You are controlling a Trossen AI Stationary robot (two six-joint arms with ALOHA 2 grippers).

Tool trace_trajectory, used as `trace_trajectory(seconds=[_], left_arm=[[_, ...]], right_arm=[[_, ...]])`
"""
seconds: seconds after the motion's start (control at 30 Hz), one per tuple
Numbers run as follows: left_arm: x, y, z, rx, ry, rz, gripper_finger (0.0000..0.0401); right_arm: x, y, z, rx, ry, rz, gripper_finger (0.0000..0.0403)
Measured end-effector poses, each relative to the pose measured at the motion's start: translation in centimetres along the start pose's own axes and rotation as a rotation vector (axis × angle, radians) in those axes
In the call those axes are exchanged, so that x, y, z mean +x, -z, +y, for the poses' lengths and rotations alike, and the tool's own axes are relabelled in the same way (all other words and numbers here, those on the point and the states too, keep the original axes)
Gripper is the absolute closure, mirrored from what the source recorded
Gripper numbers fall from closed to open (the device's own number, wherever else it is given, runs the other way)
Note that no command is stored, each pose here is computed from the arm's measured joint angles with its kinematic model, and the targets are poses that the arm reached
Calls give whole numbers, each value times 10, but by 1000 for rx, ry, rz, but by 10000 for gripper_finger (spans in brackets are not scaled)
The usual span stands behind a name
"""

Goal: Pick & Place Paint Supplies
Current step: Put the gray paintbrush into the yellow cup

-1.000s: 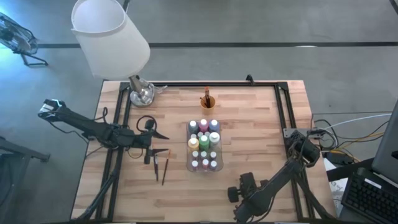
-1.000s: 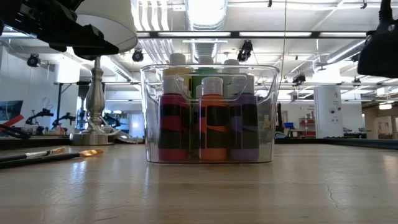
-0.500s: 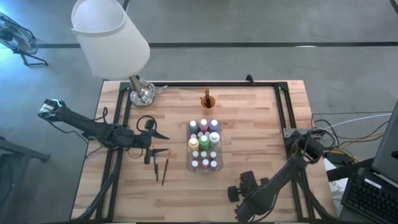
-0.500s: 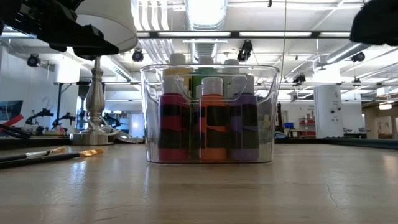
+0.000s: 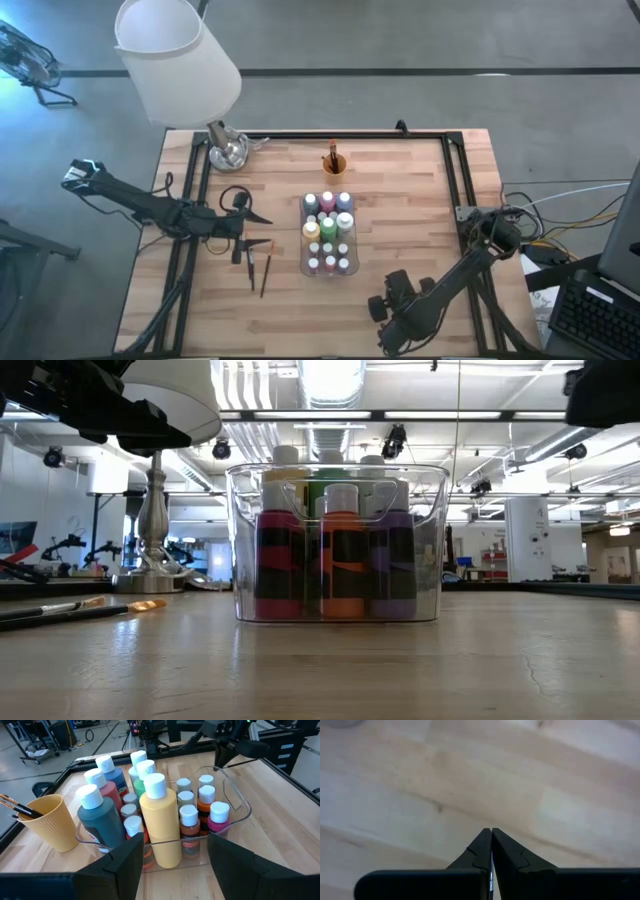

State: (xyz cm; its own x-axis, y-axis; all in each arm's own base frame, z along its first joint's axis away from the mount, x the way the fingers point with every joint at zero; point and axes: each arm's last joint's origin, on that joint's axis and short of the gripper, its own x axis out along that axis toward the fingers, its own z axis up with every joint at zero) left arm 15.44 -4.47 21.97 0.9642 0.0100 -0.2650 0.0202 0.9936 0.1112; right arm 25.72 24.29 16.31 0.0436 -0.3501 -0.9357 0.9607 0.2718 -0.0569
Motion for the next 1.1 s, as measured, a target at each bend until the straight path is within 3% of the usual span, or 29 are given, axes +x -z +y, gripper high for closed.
trace_trajectory(seconds=[0.27,0.5,0.83,1.1], left_arm=[[0,0,0,0,0,0,178],[0,0,0,0,0,0,179],[0,0,0,1,0,2,179],[0,0,0,1,0,2,179]], right_arm=[[-2,-37,-13,-81,93,-24,395],[7,-79,-47,-69,105,-61,395],[3,-138,-99,11,-94,-341,395],[-2,-181,-114,-24,-174,-589,395]])
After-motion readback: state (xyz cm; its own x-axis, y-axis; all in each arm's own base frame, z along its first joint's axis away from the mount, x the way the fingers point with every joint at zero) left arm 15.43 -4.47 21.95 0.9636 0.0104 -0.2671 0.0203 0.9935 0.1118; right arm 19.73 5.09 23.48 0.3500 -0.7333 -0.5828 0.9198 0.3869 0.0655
